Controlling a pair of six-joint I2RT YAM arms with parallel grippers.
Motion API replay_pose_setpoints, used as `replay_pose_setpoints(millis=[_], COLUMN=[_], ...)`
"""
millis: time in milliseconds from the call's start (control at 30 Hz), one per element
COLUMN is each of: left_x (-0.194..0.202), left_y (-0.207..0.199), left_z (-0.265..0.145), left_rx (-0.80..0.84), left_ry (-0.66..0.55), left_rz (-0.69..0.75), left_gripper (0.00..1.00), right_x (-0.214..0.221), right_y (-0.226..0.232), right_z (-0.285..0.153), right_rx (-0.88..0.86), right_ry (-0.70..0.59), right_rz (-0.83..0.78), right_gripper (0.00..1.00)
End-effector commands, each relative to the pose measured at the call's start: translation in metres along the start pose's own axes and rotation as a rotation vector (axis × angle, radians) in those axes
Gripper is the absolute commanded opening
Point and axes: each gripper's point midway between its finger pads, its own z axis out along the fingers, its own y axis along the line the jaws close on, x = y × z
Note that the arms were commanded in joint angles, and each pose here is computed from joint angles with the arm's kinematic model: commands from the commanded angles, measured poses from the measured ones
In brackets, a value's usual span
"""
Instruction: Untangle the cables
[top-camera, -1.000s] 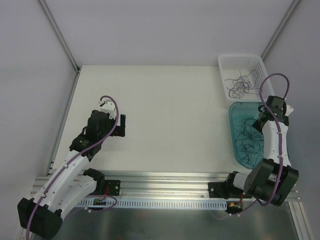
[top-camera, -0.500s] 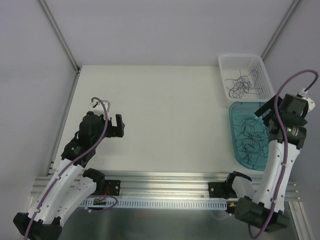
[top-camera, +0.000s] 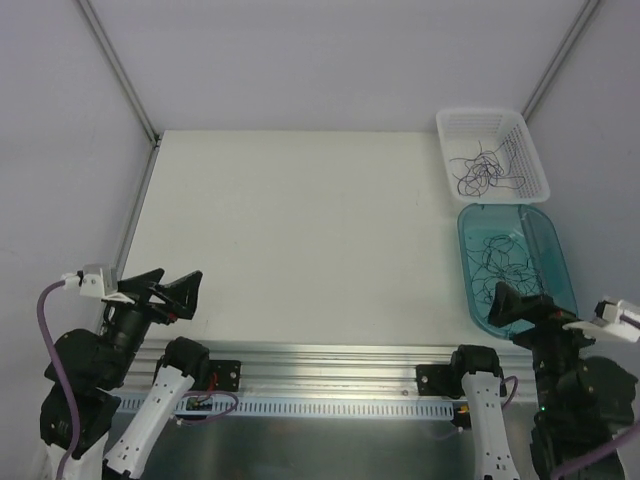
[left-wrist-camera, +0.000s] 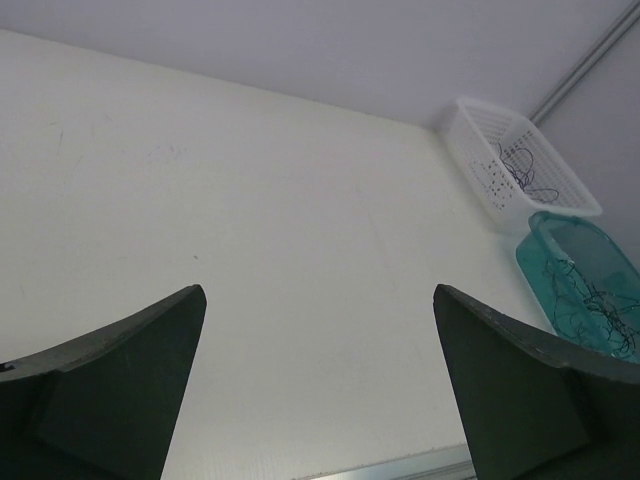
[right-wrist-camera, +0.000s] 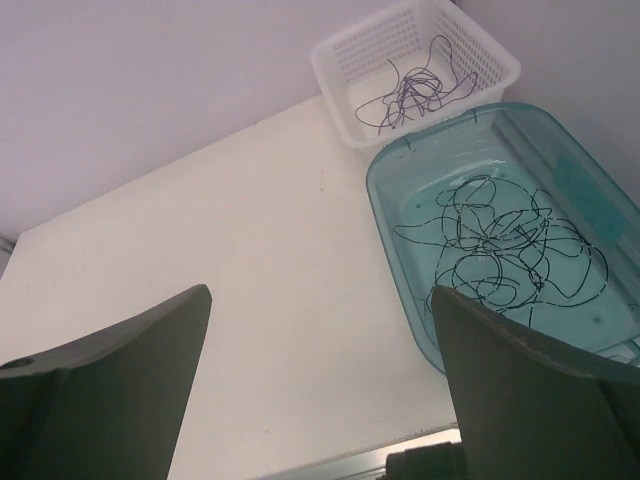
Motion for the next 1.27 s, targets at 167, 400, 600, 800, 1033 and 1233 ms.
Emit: replay_pose_setpoints(millis=[167,400,600,800,1033,1233], left_x=[0.01,0.019,0.022,0.027,0.029,0.028], left_y=[0.017,0.03,0.037,0.041,0.044,0.046], left_z=[-0.049,-0.075,-0.084,-0.085,-0.083,-0.082], left_rx=[-0.059,-0.074,-0.094,-0.112,-0.131,-0.141], left_ry=[0.014,-0.046,-0.065,-0.05,-0.045,-0.05], left_rz=[-0.041,-0.066,-0.075,-0.081,-0.092,-0.101], left_gripper=[0.99,0.99,0.99,0.99,0.99,0.99], right_x=[0.038,0.06,0.068,0.073,0.075,0.076], right_y=[-0.026,-0.035,-0.036,-0.035,-0.038,-0.038], right_z=[-0.056,-0.068,-0.068,-0.066,-0.066,-0.064], right_rx=[-0.126,-0.157,-0.165,-0.171,-0.158,-0.159], right_ry=[-0.135,-0.168,-0.141,-0.122,-0.116,-0.114], right_rz=[-0.117,-0.105,-0.122,-0.133,-0.148,-0.154], right_gripper=[0.97,0.97,0.97,0.97,0.97,0.97])
